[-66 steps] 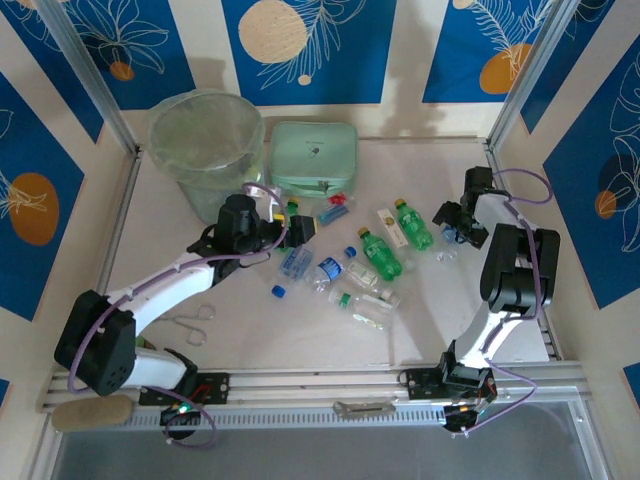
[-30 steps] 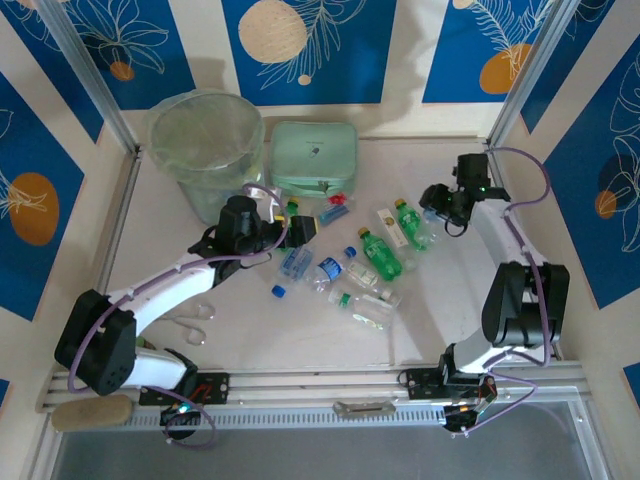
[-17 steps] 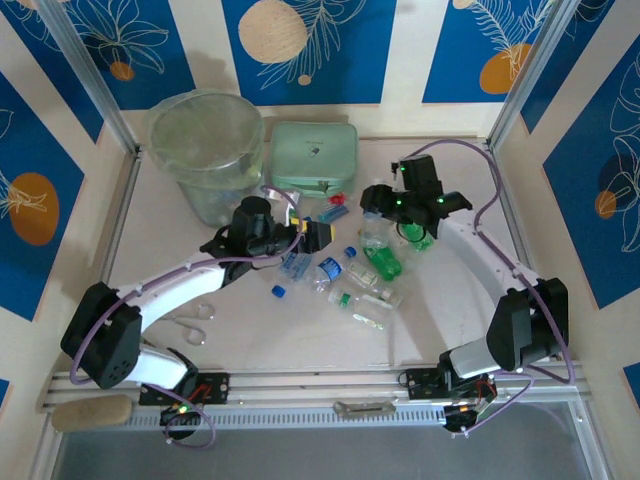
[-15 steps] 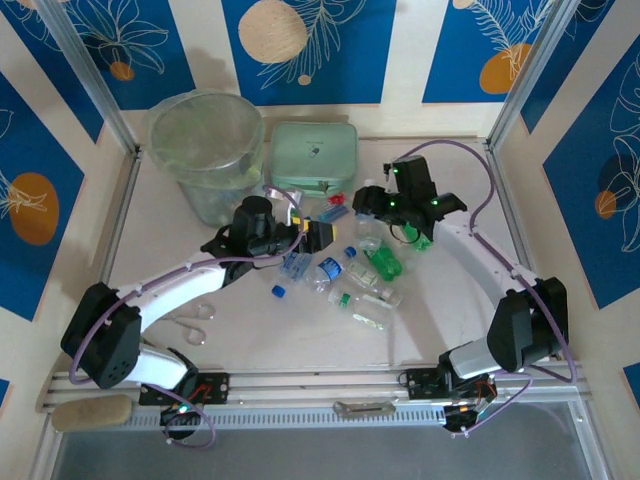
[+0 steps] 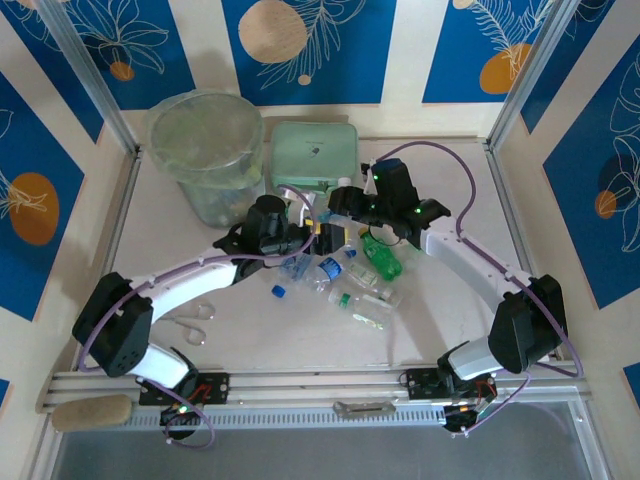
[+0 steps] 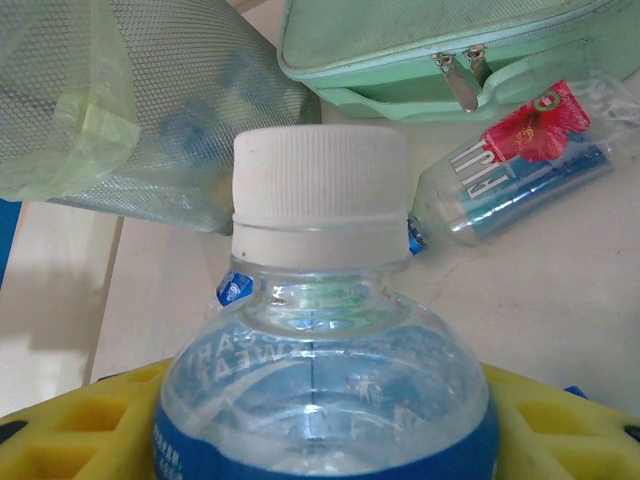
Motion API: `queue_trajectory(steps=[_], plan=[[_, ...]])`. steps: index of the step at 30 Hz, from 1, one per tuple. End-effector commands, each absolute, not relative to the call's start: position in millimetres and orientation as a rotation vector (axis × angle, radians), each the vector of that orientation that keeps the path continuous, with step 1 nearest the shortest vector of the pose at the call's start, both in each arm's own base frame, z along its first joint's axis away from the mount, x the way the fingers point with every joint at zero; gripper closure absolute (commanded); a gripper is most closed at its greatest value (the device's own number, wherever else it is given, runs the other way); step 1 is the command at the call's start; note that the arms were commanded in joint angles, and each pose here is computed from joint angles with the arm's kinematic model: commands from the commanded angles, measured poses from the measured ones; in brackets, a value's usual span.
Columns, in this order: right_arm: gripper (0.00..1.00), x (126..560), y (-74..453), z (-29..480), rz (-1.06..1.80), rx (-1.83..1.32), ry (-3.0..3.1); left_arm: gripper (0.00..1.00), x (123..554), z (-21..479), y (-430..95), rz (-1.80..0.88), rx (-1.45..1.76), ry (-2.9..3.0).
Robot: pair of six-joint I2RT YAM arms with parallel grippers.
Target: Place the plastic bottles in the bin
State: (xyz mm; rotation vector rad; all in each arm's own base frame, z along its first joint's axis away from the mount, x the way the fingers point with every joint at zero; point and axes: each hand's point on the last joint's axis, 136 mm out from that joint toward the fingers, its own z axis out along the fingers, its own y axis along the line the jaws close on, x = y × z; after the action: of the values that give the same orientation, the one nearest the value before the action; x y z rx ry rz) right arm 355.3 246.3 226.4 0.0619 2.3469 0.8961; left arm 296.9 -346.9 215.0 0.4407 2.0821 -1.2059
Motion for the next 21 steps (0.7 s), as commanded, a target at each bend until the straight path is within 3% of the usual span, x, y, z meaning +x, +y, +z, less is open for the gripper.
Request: queue_trajectory(steps=[1,11,15,21], plan=[[0.48,349.4,271.0,250.7,1.033,0.030,2.273,0.00,286.6,216.3,-363.4,-1.273,0.489,2.078],[0.48,344.8,271.4,246.6,1.025,0.043,2.279,0.02,285.3,225.9,-371.3,-1.343,0.496,2.046],[0.48,344.9,269.6,247.0,1.014,0.045,2.282,0.11,285.6,221.0,-368.0,-1.328,0.479,2.060],[0.48,344.3,267.1,241.6,0.997,0.056,2.301,0.33,288.7,220.1,-359.2,-1.259,0.463,2.059]])
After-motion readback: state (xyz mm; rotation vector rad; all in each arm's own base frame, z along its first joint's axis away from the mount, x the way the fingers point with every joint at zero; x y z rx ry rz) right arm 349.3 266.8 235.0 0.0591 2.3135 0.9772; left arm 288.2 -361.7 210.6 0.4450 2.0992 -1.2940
